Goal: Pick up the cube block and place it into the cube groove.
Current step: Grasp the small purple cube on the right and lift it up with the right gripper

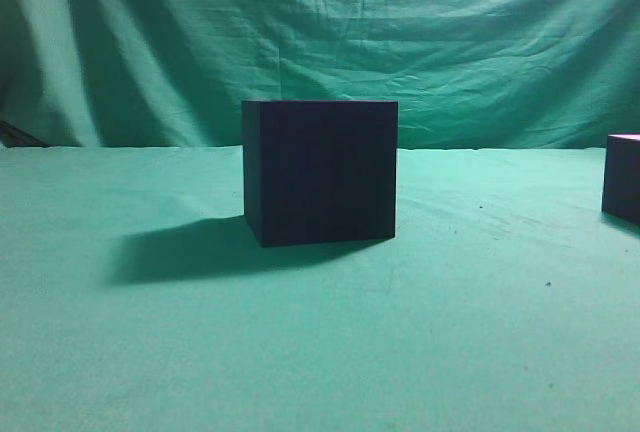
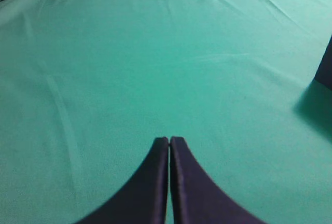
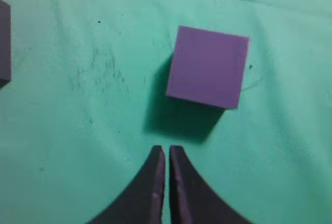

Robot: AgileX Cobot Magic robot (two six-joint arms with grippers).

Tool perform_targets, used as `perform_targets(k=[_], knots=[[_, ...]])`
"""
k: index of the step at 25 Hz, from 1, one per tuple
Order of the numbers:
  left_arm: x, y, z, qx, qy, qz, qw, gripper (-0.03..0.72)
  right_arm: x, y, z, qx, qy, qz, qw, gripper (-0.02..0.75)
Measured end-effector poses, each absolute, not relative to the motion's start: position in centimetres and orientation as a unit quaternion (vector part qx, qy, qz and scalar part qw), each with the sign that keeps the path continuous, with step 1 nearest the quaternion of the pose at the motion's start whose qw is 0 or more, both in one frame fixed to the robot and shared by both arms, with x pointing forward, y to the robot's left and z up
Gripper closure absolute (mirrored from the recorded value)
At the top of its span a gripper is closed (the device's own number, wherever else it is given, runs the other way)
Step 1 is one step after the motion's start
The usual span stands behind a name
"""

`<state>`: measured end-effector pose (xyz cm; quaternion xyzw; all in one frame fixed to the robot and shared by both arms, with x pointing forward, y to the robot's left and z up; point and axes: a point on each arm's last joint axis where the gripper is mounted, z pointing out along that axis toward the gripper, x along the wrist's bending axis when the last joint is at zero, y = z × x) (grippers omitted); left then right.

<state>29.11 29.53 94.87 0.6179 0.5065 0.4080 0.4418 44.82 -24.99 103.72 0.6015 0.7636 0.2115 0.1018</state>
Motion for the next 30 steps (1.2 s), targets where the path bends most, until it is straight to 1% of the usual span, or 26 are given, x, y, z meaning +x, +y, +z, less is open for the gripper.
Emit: perform_targets(k=[5, 6, 7, 9, 13, 14, 16, 21, 22, 24, 25, 27, 30], knots=[[29.1, 29.5, 94.9, 0.618, 0.507, 0.408, 0.442, 0.688, 48.5, -24.0, 103.1, 0.587, 0.787, 0.157, 0.106, 0.738], [29.1, 29.5, 94.9, 0.618, 0.507, 0.408, 0.442, 0.688, 49.2, -23.9, 102.8, 0.588, 0.788, 0.151, 0.105, 0.688], [29.1, 29.5, 94.9, 0.618, 0.507, 0.408, 0.442, 0.688, 49.6, -23.8, 102.6, 0.59, 0.787, 0.145, 0.105, 0.688], [29.1, 29.5, 94.9, 0.618, 0.507, 0.408, 0.442, 0.688, 50.6, -23.6, 102.1, 0.593, 0.788, 0.136, 0.098, 0.563], [29.1, 29.5, 94.9, 0.618, 0.507, 0.408, 0.442, 0.688, 52.0, -23.3, 100.4, 0.609, 0.779, 0.122, 0.087, 0.228], [29.1, 29.5, 94.9, 0.618, 0.507, 0.408, 0.442, 0.688, 52.3, -23.3, 100.0, 0.611, 0.778, 0.119, 0.087, 0.155], [29.1, 29.5, 94.9, 0.618, 0.507, 0.408, 0.442, 0.688, 53.0, -23.2, 98.8, 0.615, 0.776, 0.11, 0.086, 0.086], [29.1, 29.5, 94.9, 0.618, 0.507, 0.408, 0.442, 0.688, 54.2, -23.2, 96.3, 0.622, 0.773, 0.092, 0.084, 0.094], [29.1, 29.5, 94.9, 0.618, 0.507, 0.408, 0.442, 0.688, 54.4, -23.1, 96.0, 0.622, 0.773, 0.091, 0.083, 0.17], [29.1, 29.5, 94.9, 0.618, 0.507, 0.408, 0.442, 0.688, 54.5, -23.1, 95.7, 0.623, 0.773, 0.089, 0.082, 0.294], [29.1, 29.5, 94.9, 0.618, 0.507, 0.408, 0.442, 0.688, 54.5, -23.1, 95.7, 0.624, 0.772, 0.089, 0.082, 0.321], [29.1, 29.5, 94.9, 0.618, 0.507, 0.408, 0.442, 0.688, 54.6, -23.1, 96.0, 0.624, 0.773, 0.084, 0.079, 0.315], [29.1, 29.5, 94.9, 0.618, 0.507, 0.408, 0.442, 0.688, 55.3, -22.9, 97.5, 0.627, 0.771, 0.085, 0.076, 0.315]])
